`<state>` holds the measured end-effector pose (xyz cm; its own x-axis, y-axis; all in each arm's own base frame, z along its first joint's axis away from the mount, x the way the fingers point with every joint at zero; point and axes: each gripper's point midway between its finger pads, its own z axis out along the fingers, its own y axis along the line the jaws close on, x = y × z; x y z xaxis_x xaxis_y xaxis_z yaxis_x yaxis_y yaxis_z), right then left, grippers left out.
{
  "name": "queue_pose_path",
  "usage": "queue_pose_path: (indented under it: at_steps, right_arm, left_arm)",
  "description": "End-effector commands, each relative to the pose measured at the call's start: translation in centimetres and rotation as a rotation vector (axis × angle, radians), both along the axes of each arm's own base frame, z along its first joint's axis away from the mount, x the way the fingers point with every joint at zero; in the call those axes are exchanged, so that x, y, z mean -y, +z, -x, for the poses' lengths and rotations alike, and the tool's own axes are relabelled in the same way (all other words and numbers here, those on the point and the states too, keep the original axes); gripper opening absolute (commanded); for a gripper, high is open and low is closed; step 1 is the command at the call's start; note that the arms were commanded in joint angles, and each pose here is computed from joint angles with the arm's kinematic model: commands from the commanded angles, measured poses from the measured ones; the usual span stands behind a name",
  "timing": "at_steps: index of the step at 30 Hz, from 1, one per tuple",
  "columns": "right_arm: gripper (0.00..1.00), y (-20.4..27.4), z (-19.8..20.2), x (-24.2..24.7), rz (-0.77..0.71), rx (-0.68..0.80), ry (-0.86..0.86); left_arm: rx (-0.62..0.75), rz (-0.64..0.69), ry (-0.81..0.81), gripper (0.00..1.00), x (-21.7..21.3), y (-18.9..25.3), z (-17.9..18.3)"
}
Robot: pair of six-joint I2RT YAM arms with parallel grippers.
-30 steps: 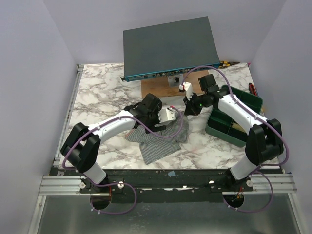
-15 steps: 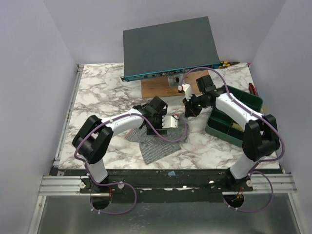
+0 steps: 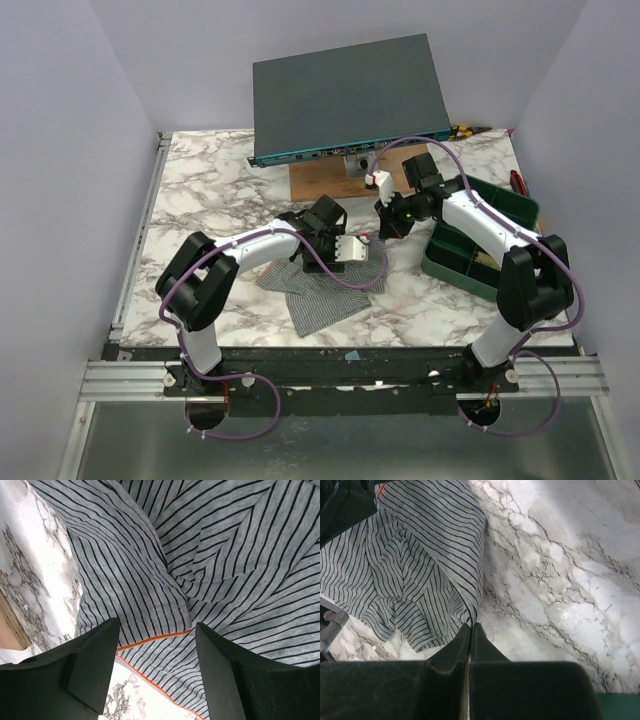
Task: Roll the underwear
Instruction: Flatten out the underwear at the center of the board.
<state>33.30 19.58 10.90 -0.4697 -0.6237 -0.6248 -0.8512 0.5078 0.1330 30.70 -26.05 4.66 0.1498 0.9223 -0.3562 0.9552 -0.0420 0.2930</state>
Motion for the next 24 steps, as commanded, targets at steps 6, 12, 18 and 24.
queue_pose_path:
  at_steps: [6, 12, 18, 24]
  right_arm:
    - [0.01, -0.8, 0.3, 0.2, 0.022, -0.026, -0.004]
    - [0.01, -1.0, 0.4, 0.4, 0.031, -0.028, -0.006]
    - [0.01, -0.7, -0.1, 0.5, 0.037, -0.013, -0.013]
    - [0.01, -0.8, -0.2, 0.5, 0.046, -0.015, -0.016]
  left_arm:
    - [0.017, 0.008, -0.005, 0.67, 0.5, -0.5, -0.2]
    - [0.013, 0.008, -0.010, 0.65, 0.7, -0.9, 0.0]
    - [0.027, -0.003, -0.012, 0.67, 0.5, -1.7, 0.3]
    - [0.042, -0.023, -0.015, 0.64, 0.2, -2.4, 0.3]
